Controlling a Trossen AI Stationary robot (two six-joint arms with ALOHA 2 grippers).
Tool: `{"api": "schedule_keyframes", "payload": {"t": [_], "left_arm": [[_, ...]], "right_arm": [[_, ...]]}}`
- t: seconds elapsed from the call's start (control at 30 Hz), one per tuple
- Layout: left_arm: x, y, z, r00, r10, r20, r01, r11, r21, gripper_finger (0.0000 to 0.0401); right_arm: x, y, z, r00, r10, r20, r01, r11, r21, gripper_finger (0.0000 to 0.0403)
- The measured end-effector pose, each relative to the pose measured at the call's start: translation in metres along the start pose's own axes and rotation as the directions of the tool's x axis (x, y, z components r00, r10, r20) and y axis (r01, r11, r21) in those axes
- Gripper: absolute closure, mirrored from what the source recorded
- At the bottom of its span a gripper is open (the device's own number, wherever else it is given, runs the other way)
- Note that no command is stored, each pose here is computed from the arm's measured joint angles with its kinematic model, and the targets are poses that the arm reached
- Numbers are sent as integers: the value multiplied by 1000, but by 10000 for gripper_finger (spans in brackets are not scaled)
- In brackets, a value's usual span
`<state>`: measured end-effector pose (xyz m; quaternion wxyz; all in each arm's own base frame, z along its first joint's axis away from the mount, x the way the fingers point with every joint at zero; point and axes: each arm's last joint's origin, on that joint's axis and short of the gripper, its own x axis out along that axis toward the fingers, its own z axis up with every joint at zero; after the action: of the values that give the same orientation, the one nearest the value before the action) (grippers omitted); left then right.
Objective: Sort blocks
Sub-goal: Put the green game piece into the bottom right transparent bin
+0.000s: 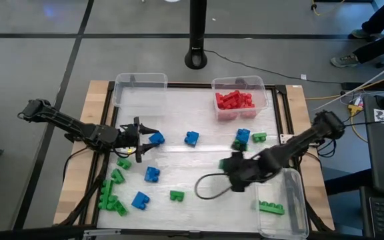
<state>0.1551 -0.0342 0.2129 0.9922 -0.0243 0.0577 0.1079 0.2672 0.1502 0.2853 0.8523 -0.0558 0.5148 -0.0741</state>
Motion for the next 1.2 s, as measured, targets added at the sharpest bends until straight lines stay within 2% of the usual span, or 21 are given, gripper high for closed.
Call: {"api": "schedule_keyframes", "payload": {"t": [0.3, 0.47, 0.7, 0.93, 1.2], "left_arm": [[0, 0, 0, 1000, 0, 0, 0, 1000, 0, 162], [0, 0, 0, 1000, 1, -1, -1, 1000, 0, 162], [0, 0, 0, 1000, 0, 0, 0, 1000, 0, 162], [0, 0, 0, 1000, 0, 0, 0, 1000, -1, 162], [0, 0, 0, 1000, 0, 0, 0, 1000, -4, 162]], "right_arm": [[-61, 11, -56, 997, -14, -77, 26, 986, 162, 232], [-81, 25, -92, 980, -17, -199, 64, 971, 231, 232], [-99, 47, -125, 984, -11, -180, 72, 939, 336, 214], [-97, 55, -130, 983, -27, -183, 90, 935, 344, 148], [-85, 42, -107, 989, -66, -129, 106, 937, 333, 100]]}}
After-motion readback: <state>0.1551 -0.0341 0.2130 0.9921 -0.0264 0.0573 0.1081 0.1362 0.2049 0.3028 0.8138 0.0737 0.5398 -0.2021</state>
